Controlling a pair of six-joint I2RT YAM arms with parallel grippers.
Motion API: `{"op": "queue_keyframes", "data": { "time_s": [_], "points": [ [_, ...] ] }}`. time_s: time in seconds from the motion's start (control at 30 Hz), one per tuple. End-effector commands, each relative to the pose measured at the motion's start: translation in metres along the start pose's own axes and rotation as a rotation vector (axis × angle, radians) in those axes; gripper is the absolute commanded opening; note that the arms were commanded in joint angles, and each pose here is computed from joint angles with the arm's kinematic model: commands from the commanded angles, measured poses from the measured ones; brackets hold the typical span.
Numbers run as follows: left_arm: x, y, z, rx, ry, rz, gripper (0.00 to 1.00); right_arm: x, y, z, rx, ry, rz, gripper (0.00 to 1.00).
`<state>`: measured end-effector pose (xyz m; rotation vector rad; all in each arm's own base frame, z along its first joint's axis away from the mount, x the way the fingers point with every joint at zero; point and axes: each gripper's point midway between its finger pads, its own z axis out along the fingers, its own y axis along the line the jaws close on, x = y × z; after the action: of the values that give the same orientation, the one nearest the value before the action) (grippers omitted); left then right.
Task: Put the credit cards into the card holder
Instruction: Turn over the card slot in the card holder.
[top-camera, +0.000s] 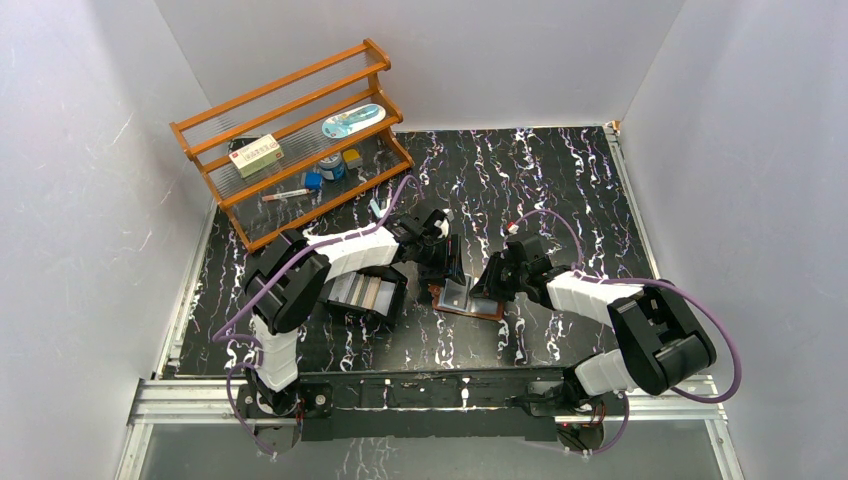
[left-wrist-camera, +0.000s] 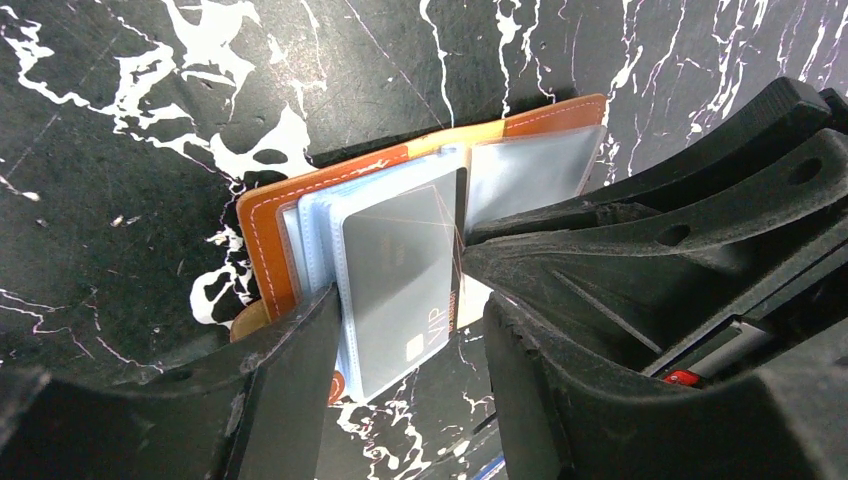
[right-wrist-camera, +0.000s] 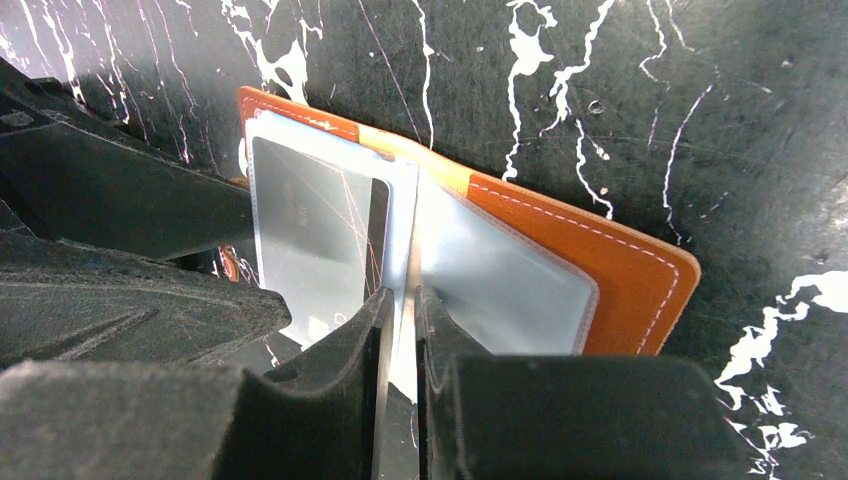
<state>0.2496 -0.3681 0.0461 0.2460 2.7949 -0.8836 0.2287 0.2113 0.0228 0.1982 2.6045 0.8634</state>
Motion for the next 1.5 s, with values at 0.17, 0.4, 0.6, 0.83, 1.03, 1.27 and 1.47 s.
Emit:
{"op": "queue_keyframes", "data": {
  "time_s": [0.17, 0.4, 0.6, 0.83, 1.03, 1.27, 1.47],
  "points": [
    [-0.005, -0.03, -0.024, 0.1, -0.029, -0.003, 0.53, 0.005, -0.011, 0.003, 0.04, 0.011, -0.007, 0.22],
    [-0.012, -0.044, -0.035, 0.134, -0.056, 0.005, 0.53, 0.004, -0.01, 0.001, 0.037, 0.005, -0.006, 0.22],
    [-0.011, -0.046, -0.034, 0.147, -0.052, -0.001, 0.52, 0.0, -0.008, -0.003, 0.037, -0.016, -0.014, 0.23],
    [-0.011, -0.055, -0.029, 0.18, -0.04, -0.001, 0.52, -0.001, -0.005, -0.001, 0.02, -0.019, -0.017, 0.23],
    [-0.004, -0.059, -0.025, 0.187, -0.023, 0.01, 0.52, -0.003, -0.003, -0.001, 0.006, -0.031, -0.021, 0.24],
    [0.0, -0.067, -0.021, 0.199, -0.012, 0.02, 0.52, -0.015, -0.001, -0.011, 0.03, -0.081, -0.044, 0.29],
    [0.002, -0.077, -0.02, 0.207, -0.009, 0.038, 0.52, -0.018, -0.013, -0.02, 0.091, -0.131, -0.03, 0.23]
  ]
}}
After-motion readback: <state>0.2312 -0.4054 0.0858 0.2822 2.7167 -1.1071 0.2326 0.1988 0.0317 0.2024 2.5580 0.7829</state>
